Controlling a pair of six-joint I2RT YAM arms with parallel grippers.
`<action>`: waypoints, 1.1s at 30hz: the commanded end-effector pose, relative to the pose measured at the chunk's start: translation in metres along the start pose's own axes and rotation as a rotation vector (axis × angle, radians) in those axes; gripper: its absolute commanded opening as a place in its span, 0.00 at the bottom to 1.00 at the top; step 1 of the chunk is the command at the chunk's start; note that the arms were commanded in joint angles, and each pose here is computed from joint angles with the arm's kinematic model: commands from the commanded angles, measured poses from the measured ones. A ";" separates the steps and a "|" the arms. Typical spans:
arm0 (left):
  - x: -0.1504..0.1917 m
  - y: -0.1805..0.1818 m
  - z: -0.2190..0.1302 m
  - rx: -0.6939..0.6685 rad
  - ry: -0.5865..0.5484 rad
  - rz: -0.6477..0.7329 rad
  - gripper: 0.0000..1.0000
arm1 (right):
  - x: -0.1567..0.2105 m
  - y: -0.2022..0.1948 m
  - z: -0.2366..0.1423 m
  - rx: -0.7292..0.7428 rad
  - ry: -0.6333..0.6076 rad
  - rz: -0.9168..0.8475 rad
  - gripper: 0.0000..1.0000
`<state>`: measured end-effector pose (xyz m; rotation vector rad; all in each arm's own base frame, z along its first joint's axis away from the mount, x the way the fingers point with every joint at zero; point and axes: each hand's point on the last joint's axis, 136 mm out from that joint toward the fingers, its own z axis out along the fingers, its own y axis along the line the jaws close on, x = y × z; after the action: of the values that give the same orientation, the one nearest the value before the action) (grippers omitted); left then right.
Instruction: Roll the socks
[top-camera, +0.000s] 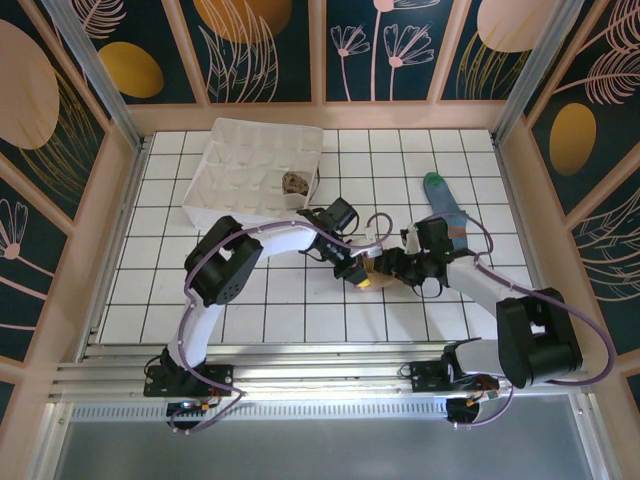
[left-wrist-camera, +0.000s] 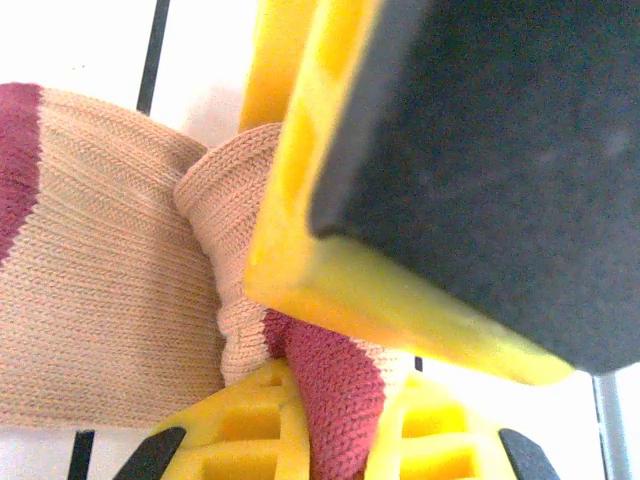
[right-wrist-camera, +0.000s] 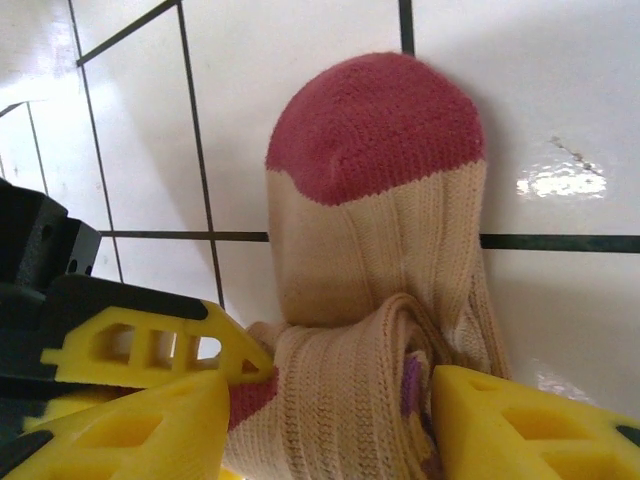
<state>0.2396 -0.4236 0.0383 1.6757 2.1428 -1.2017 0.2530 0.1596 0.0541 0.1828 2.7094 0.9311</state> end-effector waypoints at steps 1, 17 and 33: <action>0.064 -0.002 0.021 0.086 0.181 -0.268 0.00 | 0.007 -0.008 0.009 0.025 0.020 0.021 0.56; 0.056 0.030 0.012 -0.036 0.098 -0.370 0.18 | 0.042 -0.050 0.042 0.225 0.185 0.081 0.01; 0.001 -0.018 -0.083 -0.751 -0.233 0.401 0.49 | 0.047 -0.076 0.052 0.307 0.332 0.120 0.00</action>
<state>0.2285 -0.3542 0.0747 1.4701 1.8893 -0.6103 0.2736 0.1860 0.0199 0.1778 2.8864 0.9866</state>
